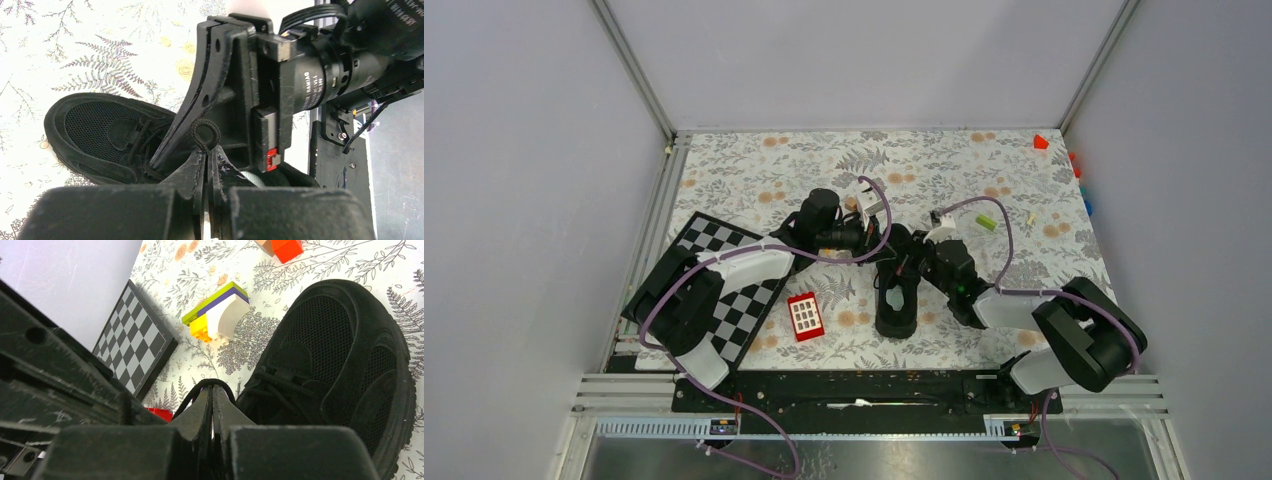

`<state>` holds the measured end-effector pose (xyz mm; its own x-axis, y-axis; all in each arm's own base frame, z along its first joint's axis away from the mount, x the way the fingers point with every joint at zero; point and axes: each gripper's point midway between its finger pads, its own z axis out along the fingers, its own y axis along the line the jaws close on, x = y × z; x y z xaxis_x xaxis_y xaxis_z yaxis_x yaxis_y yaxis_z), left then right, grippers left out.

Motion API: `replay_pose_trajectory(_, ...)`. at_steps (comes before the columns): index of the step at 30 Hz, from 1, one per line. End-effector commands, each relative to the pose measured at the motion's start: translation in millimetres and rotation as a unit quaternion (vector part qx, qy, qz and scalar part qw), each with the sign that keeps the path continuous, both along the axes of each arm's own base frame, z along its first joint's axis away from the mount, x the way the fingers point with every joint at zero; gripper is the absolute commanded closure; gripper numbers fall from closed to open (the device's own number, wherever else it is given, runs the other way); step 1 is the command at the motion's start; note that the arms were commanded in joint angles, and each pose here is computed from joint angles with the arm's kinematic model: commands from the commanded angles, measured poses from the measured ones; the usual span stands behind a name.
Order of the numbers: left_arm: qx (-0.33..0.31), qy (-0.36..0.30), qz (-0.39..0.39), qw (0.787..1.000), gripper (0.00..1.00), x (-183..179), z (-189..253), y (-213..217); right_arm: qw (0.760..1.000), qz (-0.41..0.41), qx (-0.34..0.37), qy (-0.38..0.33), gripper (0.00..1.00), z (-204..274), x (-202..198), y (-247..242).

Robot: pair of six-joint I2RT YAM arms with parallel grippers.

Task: Tie the shoes
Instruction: Cross the shoelace with the shoelace.

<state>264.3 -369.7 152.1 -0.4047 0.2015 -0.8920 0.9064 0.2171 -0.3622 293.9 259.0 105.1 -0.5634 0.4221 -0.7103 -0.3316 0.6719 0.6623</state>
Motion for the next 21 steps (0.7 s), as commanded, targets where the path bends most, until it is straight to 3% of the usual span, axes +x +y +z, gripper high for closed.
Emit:
replay_pose_trajectory(1,-0.035,-0.036,-0.010,0.999,1.00,4,29,-5,1.000,-0.003,0.017,-0.002,1.00,4,8,11)
replay_pose_trajectory(4,-0.032,-0.033,-0.011,0.999,1.00,1,26,-3,0.999,-0.011,0.032,-0.018,1.00,10,9,9)
replay_pose_trajectory(12,-0.031,-0.029,-0.010,0.999,1.00,-1,23,-1,0.999,-0.012,0.030,-0.028,0.77,15,1,1)
replay_pose_trajectory(21,-0.030,-0.032,-0.010,0.999,1.00,0,24,-2,0.999,-0.009,0.002,-0.034,0.65,23,-8,-9)
